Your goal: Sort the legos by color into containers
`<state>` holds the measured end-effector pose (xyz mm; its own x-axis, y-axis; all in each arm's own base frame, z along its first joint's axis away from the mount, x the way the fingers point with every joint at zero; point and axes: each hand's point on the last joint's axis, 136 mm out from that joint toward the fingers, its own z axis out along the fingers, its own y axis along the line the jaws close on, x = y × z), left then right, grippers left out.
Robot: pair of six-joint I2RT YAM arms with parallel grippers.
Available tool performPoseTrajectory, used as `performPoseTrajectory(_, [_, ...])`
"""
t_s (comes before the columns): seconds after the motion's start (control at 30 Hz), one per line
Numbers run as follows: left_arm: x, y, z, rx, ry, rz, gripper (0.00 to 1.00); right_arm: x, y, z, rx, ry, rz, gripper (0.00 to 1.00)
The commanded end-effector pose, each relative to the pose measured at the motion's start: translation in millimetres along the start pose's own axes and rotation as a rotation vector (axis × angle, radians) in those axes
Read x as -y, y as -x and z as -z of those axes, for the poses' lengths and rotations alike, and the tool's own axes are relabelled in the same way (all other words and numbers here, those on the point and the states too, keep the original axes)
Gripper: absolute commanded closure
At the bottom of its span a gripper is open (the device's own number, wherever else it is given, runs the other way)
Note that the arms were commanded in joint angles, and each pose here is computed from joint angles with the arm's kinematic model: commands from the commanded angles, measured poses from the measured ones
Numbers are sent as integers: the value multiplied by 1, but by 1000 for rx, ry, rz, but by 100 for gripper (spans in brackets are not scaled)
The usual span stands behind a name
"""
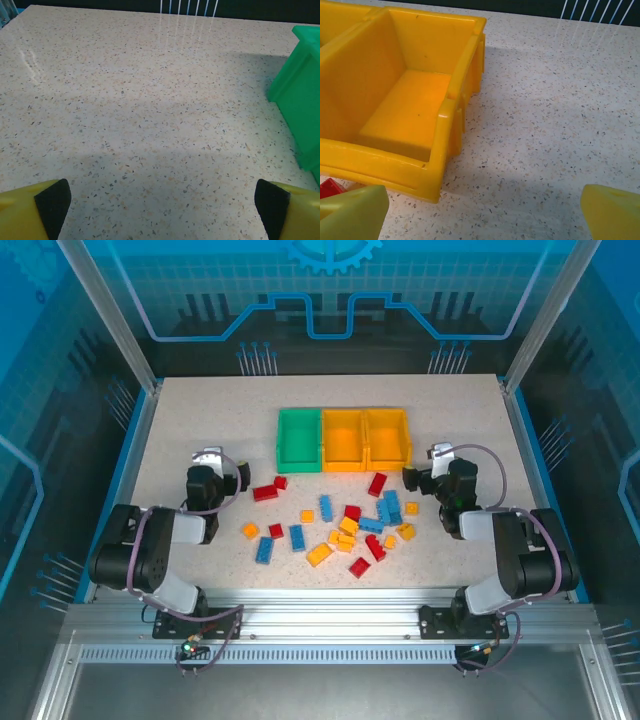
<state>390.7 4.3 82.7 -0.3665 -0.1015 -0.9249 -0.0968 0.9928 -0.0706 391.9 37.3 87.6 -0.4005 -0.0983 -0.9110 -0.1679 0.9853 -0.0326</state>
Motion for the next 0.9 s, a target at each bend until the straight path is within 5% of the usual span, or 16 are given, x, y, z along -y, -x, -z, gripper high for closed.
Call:
performPoseTrajectory(0.0, [2, 12, -2, 38, -20, -9, 1, 4, 7, -2, 14, -10, 3, 0])
performPoseTrajectory(0.87, [2, 13, -2, 39, -21, -7, 1, 5, 7, -2, 14, -5, -3, 0])
